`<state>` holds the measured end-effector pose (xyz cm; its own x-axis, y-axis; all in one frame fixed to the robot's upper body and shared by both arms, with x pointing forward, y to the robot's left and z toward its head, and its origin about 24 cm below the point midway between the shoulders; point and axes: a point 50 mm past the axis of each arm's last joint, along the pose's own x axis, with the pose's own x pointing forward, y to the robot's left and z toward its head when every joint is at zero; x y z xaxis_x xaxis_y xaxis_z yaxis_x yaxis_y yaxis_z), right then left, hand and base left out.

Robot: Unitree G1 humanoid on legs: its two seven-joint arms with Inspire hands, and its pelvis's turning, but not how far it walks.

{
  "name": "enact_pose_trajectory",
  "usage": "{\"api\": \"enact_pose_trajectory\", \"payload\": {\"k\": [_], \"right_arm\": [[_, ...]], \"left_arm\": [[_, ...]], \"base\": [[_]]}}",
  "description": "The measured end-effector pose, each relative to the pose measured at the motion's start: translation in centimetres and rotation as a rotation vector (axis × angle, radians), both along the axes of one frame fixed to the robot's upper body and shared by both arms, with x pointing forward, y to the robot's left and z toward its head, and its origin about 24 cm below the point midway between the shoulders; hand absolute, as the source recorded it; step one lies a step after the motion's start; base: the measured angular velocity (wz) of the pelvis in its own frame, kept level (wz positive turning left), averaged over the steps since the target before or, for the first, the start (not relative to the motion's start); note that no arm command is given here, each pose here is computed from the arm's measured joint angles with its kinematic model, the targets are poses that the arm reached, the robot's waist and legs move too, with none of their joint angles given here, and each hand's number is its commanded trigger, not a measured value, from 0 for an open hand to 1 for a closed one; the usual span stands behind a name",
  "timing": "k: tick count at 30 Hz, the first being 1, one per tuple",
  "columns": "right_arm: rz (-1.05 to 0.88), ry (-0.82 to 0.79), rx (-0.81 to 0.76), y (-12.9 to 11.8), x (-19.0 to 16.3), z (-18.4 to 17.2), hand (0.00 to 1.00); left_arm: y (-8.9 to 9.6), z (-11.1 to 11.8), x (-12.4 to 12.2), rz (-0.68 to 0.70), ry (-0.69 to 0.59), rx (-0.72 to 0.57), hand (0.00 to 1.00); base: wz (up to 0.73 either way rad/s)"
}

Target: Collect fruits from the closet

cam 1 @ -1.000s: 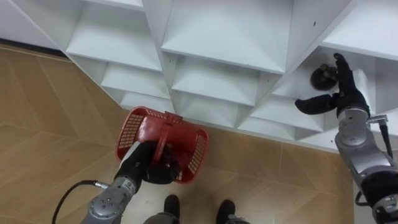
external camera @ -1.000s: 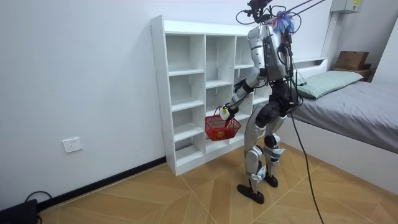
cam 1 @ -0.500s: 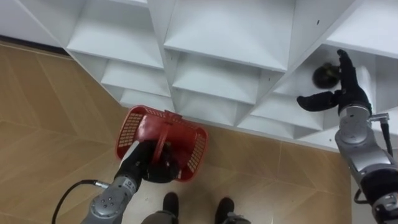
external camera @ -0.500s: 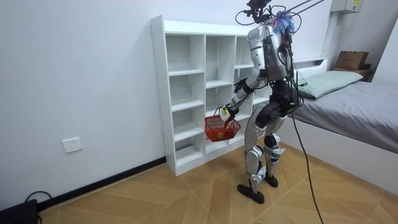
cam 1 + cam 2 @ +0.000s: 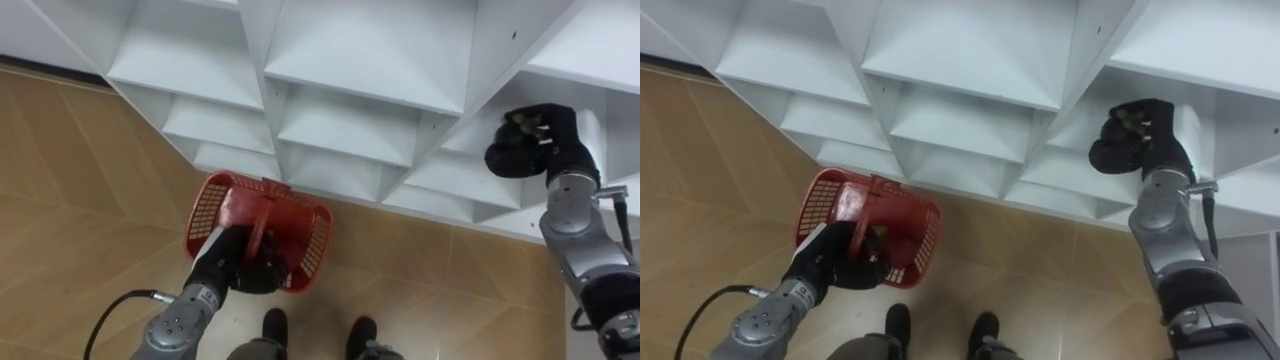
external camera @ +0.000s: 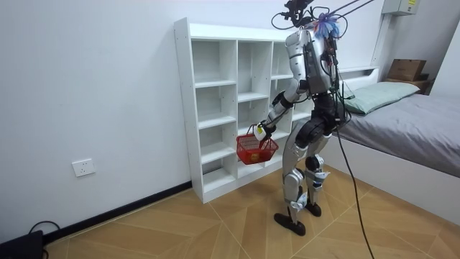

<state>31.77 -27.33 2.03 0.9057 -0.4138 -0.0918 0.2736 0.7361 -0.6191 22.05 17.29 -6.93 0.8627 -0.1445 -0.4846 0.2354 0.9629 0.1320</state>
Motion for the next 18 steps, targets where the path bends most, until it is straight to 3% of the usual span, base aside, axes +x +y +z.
{"api": "enact_pose_trajectory", "payload": {"k": [18], "right_arm": [[-0.051, -0.016, -0.017, -0.38, -0.25, -0.12, 1.00]], "left_arm": [[-0.09, 0.43, 0.66, 0.025, -0.028, 0.014, 1.00]], "base": [[0.00]]}}
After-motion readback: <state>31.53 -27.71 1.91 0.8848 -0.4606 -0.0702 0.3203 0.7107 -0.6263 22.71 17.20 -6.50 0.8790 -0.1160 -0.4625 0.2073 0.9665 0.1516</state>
